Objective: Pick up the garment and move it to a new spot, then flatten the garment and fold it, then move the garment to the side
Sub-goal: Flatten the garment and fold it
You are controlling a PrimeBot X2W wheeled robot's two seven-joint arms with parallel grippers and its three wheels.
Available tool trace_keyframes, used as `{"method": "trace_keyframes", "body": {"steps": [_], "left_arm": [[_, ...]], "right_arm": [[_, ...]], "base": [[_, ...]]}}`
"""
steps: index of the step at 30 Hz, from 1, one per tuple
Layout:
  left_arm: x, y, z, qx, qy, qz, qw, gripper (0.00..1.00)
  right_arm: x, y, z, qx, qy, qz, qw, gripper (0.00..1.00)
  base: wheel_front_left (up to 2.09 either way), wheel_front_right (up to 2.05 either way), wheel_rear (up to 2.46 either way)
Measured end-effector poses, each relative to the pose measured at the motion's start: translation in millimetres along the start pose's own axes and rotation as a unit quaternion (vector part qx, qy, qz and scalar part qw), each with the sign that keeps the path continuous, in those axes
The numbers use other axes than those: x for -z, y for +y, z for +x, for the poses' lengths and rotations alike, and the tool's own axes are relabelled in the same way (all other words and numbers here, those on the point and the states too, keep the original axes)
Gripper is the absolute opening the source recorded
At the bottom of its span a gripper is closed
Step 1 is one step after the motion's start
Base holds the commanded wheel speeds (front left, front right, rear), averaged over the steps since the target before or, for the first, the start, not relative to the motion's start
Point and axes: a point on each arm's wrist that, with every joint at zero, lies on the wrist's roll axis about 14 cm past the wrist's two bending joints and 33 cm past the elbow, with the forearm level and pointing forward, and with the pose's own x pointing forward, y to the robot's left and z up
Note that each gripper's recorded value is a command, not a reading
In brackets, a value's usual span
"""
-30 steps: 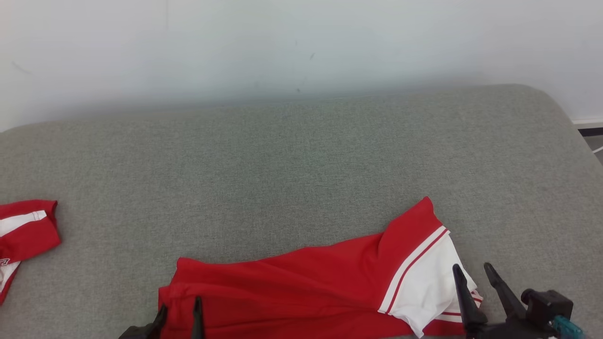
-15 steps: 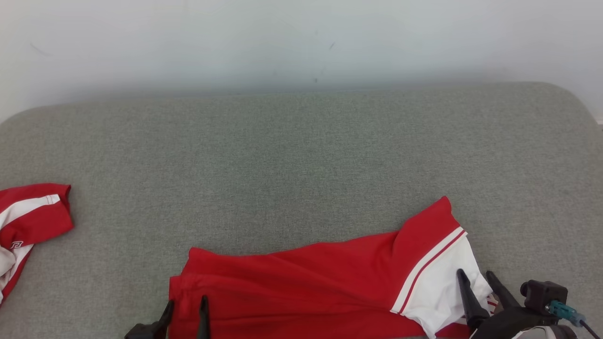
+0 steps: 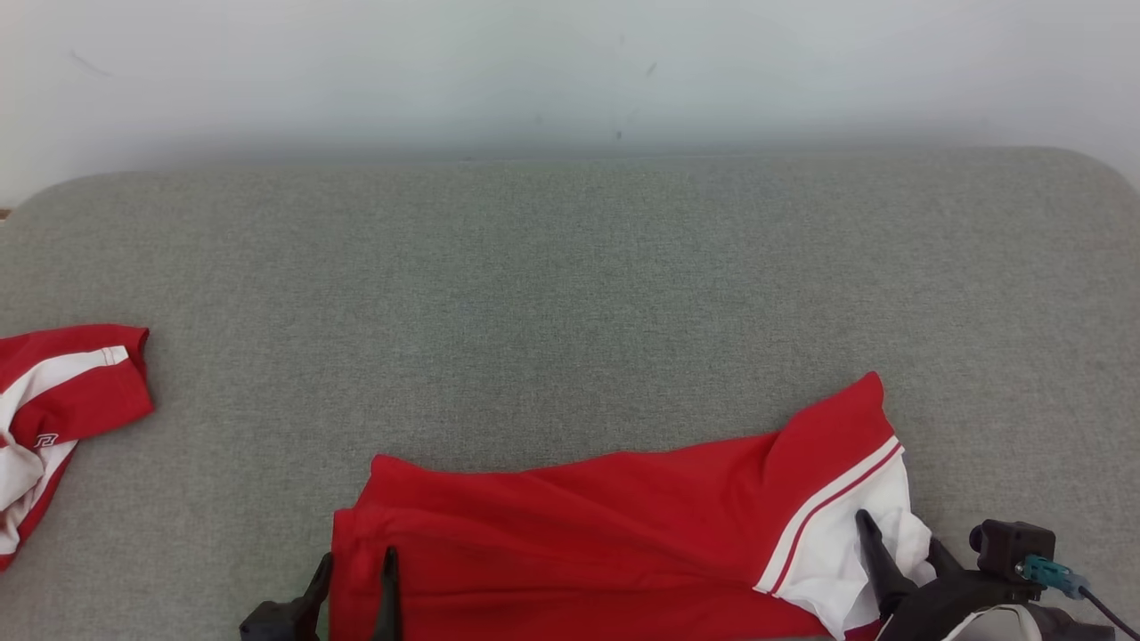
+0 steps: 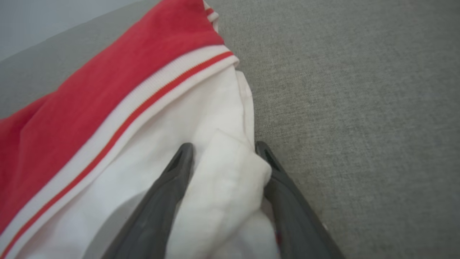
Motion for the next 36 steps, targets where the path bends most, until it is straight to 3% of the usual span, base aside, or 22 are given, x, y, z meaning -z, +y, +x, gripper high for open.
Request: {"method": "trace_keyframes", "body": {"steps": [1, 9, 15, 19, 26, 31, 36], "left_arm": [[-0.5, 0.5, -0.4, -0.001, -0.001, 0.001, 1.0, 1.0], [-5.4, 2.8, -3.5, -0.005, -0.008, 0.001, 1.0, 1.0], [-5.6, -1.3, -4.1, -0.001, -0.008, 0.001, 1.0, 1.0], [-1.9, -5.5, -5.8, 0.005, -0.003, 0.0, 1.0, 1.0], [-3.5, -17.9, -3.7, 0.021, -0.004, -0.003, 1.0, 1.0], [-6.4, -24.2, -4.6, 0.029, -0.007, -0.007, 1.0, 1.0], [-8.7, -27.4, -8.0, 0.033, -0.009, -0.013, 0.999, 1.0]], "right_arm": [[0.5, 0.3, 0.2, -0.001, 0.001, 0.0, 1.0, 0.0], [-34.8, -33.9, 0.6, 0.046, -0.041, -0.011, 0.998, 0.0], [-74.8, -88.8, -17.8, 0.127, -0.098, -0.024, 0.987, 0.0], [-93.6, -100.9, -29.5, 0.147, -0.127, -0.049, 0.98, 0.0], [-114.5, -30.7, -23.0, 0.049, -0.17, -0.105, 0.979, 0.0], [-102.9, 21.8, -25.0, -0.029, -0.168, -0.126, 0.977, 0.0], [-62.7, 96.1, -30.9, -0.147, -0.128, -0.129, 0.972, 0.0]], "base": [[0.0, 0.0, 0.0], [0.0, 0.0, 0.0], [0.0, 0.0, 0.0], [0.0, 0.0, 0.0], [0.0, 0.0, 0.0], [0.0, 0.0, 0.0], [0.0, 0.0, 0.0]]}}
